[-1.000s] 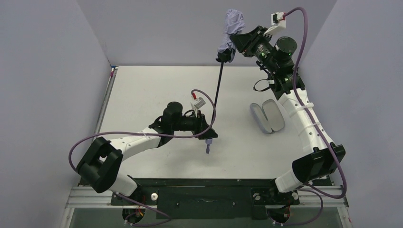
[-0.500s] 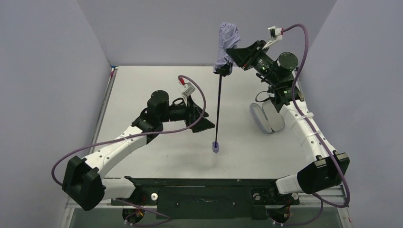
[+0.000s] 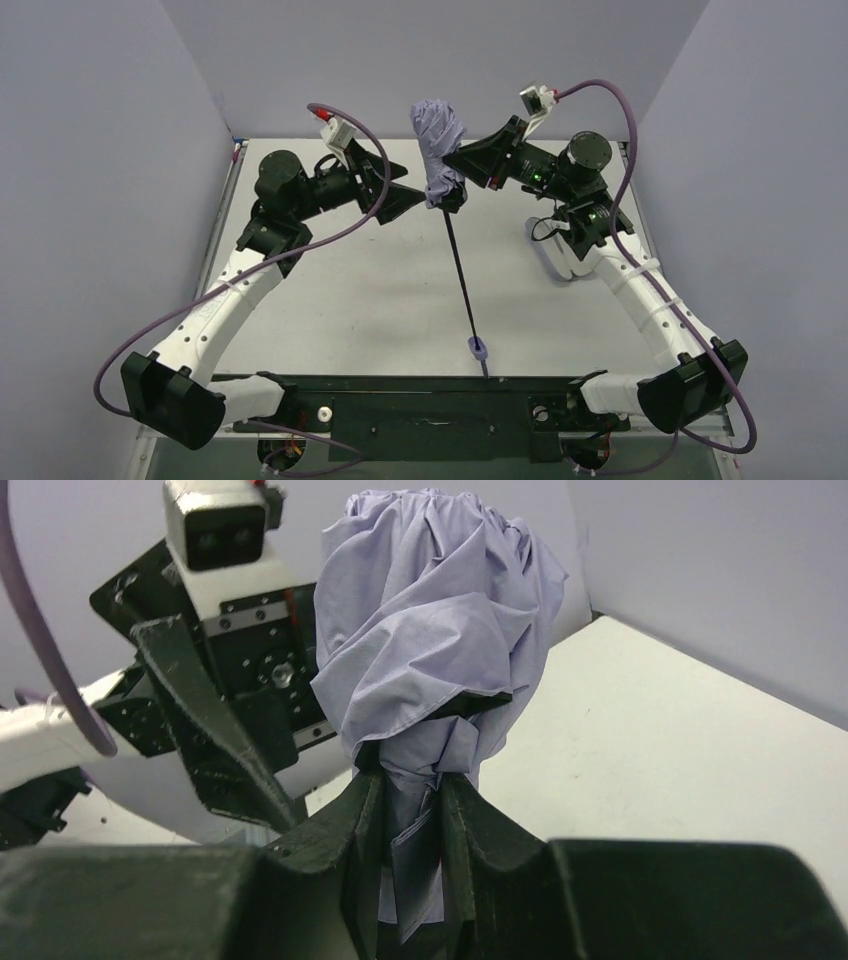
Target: Open the umbrella
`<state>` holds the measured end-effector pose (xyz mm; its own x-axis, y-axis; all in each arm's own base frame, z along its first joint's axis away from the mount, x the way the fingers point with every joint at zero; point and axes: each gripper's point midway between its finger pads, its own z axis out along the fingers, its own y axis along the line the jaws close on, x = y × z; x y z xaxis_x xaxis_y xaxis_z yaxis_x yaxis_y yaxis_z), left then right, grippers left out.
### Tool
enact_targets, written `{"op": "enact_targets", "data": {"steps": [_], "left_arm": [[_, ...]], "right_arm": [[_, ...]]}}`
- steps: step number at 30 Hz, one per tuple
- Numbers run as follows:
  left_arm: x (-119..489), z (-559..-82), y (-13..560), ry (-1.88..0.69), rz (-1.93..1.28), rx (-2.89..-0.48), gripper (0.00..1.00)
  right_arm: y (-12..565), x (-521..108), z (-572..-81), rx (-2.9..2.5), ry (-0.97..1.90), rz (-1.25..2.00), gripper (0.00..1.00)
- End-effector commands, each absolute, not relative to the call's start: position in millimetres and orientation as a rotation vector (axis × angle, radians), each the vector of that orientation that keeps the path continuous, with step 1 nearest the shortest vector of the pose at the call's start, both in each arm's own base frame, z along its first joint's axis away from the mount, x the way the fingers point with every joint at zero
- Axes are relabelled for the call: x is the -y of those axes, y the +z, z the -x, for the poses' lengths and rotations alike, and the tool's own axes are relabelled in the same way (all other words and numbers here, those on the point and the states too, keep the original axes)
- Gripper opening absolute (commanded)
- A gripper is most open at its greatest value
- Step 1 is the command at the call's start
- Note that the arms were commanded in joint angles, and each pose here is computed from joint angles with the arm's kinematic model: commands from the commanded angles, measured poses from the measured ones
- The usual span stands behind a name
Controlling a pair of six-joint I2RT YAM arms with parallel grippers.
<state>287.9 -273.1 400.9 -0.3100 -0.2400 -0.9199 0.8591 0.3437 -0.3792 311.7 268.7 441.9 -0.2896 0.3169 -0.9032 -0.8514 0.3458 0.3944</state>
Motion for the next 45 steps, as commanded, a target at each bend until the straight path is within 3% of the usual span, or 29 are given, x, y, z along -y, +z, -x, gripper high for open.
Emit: {"op": "enact_targets", "data": {"steps": [1, 11, 13, 17, 20, 21, 23, 24, 25, 27, 29, 37, 45], "left_arm": [[282, -289, 424, -1.31, -0.538, -1.433, 0.97], [318, -285, 414, -1.351, -0.508, -1.456, 1.0], [321, -288, 408, -1.351, -0.488, -1.478, 0.92], [319, -300, 397, -1.327, -0.428, -1.518, 0.68], [318, -303, 401, -1.35, -0.414, -1.498, 0.39], [316, -304, 402, -1.354, -0.408, -1.495, 0.22], [313, -305, 403, -1.375, -0.398, -1.482, 0.02], [309, -306, 404, -1.391, -0.387, -1.476, 0.0], [307, -306, 405, -1.401, -0.383, -1.471, 0.0], [300, -306, 410, -1.43, -0.378, -1.445, 0.0], [294, -305, 415, -1.455, -0.374, -1.415, 0.0], [287, -302, 419, -1.469, -0.377, -1.4, 0.0], [292, -297, 422, -1.479, -0.397, -1.393, 0.0]], "right_arm": [[468, -274, -282, -1.307, 1.132, 0.656, 0.0], [462, -274, -289, -1.36, 0.977, 0.565, 0.0], [462, -272, -294, -1.38, 0.947, 0.512, 0.0], [469, -273, -290, -1.375, 0.973, 0.471, 0.0], [470, -274, -286, -1.381, 0.982, 0.469, 0.01], [471, -275, -285, -1.38, 0.988, 0.472, 0.05], [474, -273, -283, -1.379, 1.005, 0.468, 0.21], [476, -270, -284, -1.377, 1.006, 0.461, 0.34], [479, -269, -283, -1.379, 1.026, 0.453, 0.46], [476, -261, -287, -1.417, 1.052, 0.427, 0.57], [477, -251, -291, -1.437, 1.07, 0.409, 0.61], [454, -246, -281, -1.514, 0.975, 0.54, 0.53], [438, -263, -282, -1.54, 0.85, 0.614, 0.51]]}}
